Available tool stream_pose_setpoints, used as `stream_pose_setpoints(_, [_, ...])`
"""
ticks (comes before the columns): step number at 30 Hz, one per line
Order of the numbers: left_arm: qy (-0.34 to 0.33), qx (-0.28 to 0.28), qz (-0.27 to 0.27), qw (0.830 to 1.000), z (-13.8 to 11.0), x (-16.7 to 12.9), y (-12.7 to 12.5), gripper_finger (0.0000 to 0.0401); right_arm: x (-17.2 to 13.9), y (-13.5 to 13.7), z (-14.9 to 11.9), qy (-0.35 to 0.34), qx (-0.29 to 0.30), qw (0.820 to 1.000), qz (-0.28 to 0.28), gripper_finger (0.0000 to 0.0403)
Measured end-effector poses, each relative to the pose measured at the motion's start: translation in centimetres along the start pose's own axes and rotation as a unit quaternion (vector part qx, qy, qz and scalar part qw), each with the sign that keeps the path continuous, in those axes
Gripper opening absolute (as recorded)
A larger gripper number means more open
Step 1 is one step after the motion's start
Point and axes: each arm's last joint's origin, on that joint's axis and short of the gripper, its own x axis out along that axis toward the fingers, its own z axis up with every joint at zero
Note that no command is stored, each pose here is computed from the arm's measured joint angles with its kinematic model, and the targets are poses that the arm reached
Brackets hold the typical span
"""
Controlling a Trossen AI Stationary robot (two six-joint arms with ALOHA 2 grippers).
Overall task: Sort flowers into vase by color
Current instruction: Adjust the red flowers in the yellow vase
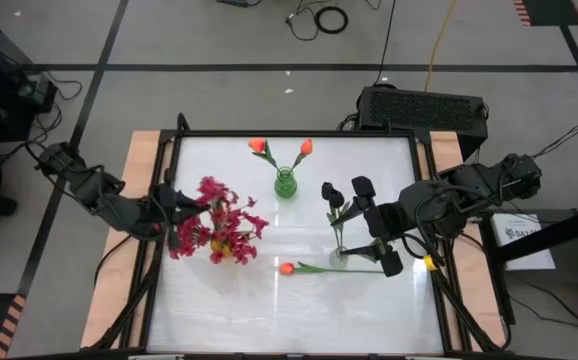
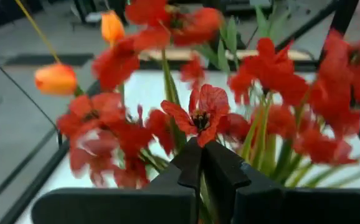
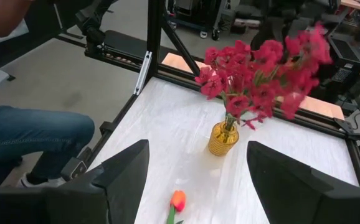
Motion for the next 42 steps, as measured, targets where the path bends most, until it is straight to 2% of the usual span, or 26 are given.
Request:
stream_pose_setpoints(4, [-0.019, 0.01, 0.023, 1.0, 0.3, -0.2, 0.3, 0.0019, 0.0, 0.0, 0.0, 0.0, 0.0, 1.0, 0.0, 0.0263])
stream_pose_setpoints(7, [-0.005, 0.009, 0.032, 0.999, -0.1, -0.3, 0.5, 0.0019, 0.4, 0.1, -0.3, 0.007, -0.001, 1.0, 0.0, 0.0263])
stream_pose_setpoints(14, [0.047, -0.004, 0.006, 0.999, -1.1, -0.4, 0.6, 0.002, 1.1, 0.2, -1.0, 0.021, 0.002, 1.0, 0.001, 0.0263])
stream_pose_setpoints(18, [0.075, -0.006, -0.025, 0.997, -1.6, -0.4, 0.5, 0.002, 0.9, 0.1, -0.7, 0.004, 0.006, 1.0, 0.001, 0.0263])
stream_pose_setpoints(21, [0.08, -0.012, -0.05, 0.995, -1.5, -0.4, 0.3, 0.002, 0.4, 0.1, -0.6, -0.004, 0.007, 1.0, 0.0, 0.0263])
stream_pose_setpoints(26, [0.058, -0.029, -0.06, 0.996, -1.0, -0.3, 0.1, 0.0026, 0.0, 0.0, -0.5, -0.012, 0.008, 1.0, 0.0, 0.0263])
stream_pose_setpoints(29, [0.051, -0.028, -0.051, 0.997, -0.9, -0.3, 0.1, 0.0053, -0.1, 0.0, -0.5, -0.012, 0.009, 1.0, 0.0, 0.0263])
stream_pose_setpoints(36, [0.025, -0.032, -0.03, 0.999, -0.6, -0.7, 0.6, 0.016, -0.1, 0.0, -0.6, -0.008, 0.017, 1.0, 0.0, 0.0263])
stream_pose_setpoints(42, [-0.009, -0.062, -0.038, 0.997, 1.4, -2.3, 1.6, 0.0215, -0.1, 0.0, -0.7, -0.003, 0.018, 1.0, 0.0, 0.0263])
